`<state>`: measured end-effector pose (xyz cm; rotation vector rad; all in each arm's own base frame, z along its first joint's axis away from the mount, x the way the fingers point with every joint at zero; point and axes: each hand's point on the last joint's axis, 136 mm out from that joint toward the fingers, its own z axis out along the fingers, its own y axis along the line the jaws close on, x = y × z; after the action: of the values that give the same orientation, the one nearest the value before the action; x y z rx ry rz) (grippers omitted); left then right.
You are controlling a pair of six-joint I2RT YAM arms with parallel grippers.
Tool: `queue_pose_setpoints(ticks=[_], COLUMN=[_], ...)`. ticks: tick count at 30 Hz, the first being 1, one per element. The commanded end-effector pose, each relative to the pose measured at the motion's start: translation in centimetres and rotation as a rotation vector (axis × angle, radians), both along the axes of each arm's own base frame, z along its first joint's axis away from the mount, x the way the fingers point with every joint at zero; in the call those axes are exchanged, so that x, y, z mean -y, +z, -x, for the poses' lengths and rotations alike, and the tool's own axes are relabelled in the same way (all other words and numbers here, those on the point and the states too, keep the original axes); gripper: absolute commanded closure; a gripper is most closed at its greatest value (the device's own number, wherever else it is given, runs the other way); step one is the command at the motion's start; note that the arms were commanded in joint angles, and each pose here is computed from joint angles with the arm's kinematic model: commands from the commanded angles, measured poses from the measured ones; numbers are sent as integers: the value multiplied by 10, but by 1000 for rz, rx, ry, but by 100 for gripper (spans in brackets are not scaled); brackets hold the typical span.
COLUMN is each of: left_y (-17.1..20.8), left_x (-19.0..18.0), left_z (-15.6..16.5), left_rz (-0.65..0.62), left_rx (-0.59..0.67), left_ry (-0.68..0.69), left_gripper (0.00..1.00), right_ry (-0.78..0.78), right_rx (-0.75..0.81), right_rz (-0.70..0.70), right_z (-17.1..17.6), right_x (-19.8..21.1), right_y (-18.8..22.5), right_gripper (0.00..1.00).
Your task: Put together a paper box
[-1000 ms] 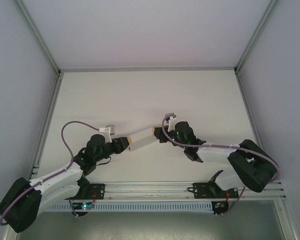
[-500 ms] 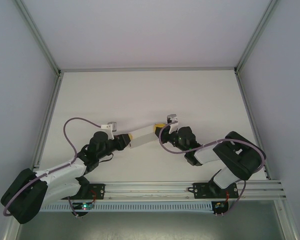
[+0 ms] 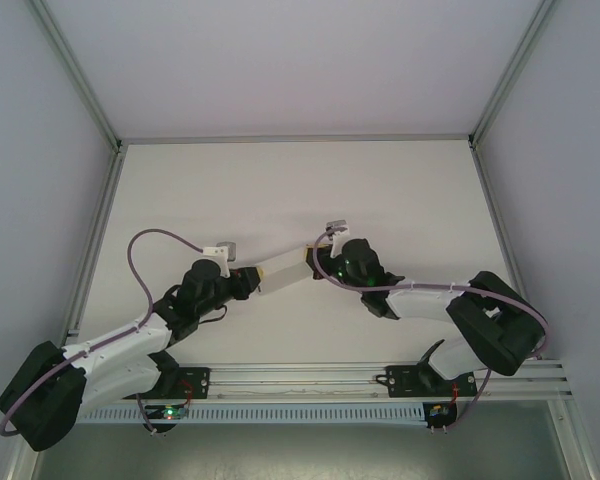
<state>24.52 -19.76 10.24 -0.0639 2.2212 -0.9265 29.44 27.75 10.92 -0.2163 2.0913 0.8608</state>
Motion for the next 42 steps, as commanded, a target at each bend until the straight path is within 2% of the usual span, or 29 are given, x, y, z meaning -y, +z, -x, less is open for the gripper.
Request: queue_pose_setpoints(ticks=[1, 2, 4, 6, 7, 9, 11, 13, 14, 15, 17, 19, 21, 24, 27, 31, 35, 39, 42], left_y=[-32, -28, -21, -15, -12, -4, 7, 21, 28, 36, 54, 68, 77, 80, 79, 78, 76, 75, 73], left_x=[-4, -1, 1, 1, 0, -3, -7, -9, -10, -10, -15, -24, -45, -75, -88, -99, -109, -118, -122], left_z=[19, 17, 14, 11, 10, 7, 4, 0, -1, -2, -4, -5, -6, -4, 0, 6, 12, 17, 19], left_rz=[-141, -136, -132, -139, -147, -159, -170, -178, -184, -189, -196, -226, -289, -380, -412, -438, -454, -463, -467], left_rx=[-129, -125, -117, -111, -107, -95, -78, -47, -37, -21, 7, 27, 30, 28, 26, 19, 21, 21, 22], left_ry=[-68, -76, -72, -66, -63, -47, -24, -12, -4, -8, 11, 46, 129, 242, 284, 313, 342, 371, 378], left_gripper=[69, 61, 59, 53, 47, 35, 17, 14, 10, 1, 0, 0, 0, 0, 0, 0, 0, 0, 0], right_ry=[71, 43, 4, -41, -56, -64, -55, -37, -21, -13, 23, 93, 276, 711, 1060, 1214, 1293, 1257, 1258], right_rx=[-375, -362, -331, -293, -281, -262, -248, -231, -211, -194, -127, -32, 127, 331, 508, 622, 519, 443, 407], right_rz=[263, 252, 242, 256, 253, 225, 205, 191, 180, 175, 164, 165, 213, 332, 526, 837, 978, 1119, 1159], right_z=[61, 55, 46, 39, 36, 31, 25, 17, 14, 10, 4, 3, 13, 58, 92, 85, 66, 36, 32], right_x=[16, 15, 16, 22, 24, 22, 20, 17, 13, 10, 4, -2, -16, -36, -37, -45, -51, -59, -61], right_y=[-89, -82, -67, -53, -46, -31, -18, -2, 8, 18, 44, 73, 94, 95, 71, 40, 13, -14, -25], right_gripper=[92, 91, 88, 83, 80, 64, 61, 57, 57, 56, 48, 33, 2, 2, 2, 2, 2, 2, 9])
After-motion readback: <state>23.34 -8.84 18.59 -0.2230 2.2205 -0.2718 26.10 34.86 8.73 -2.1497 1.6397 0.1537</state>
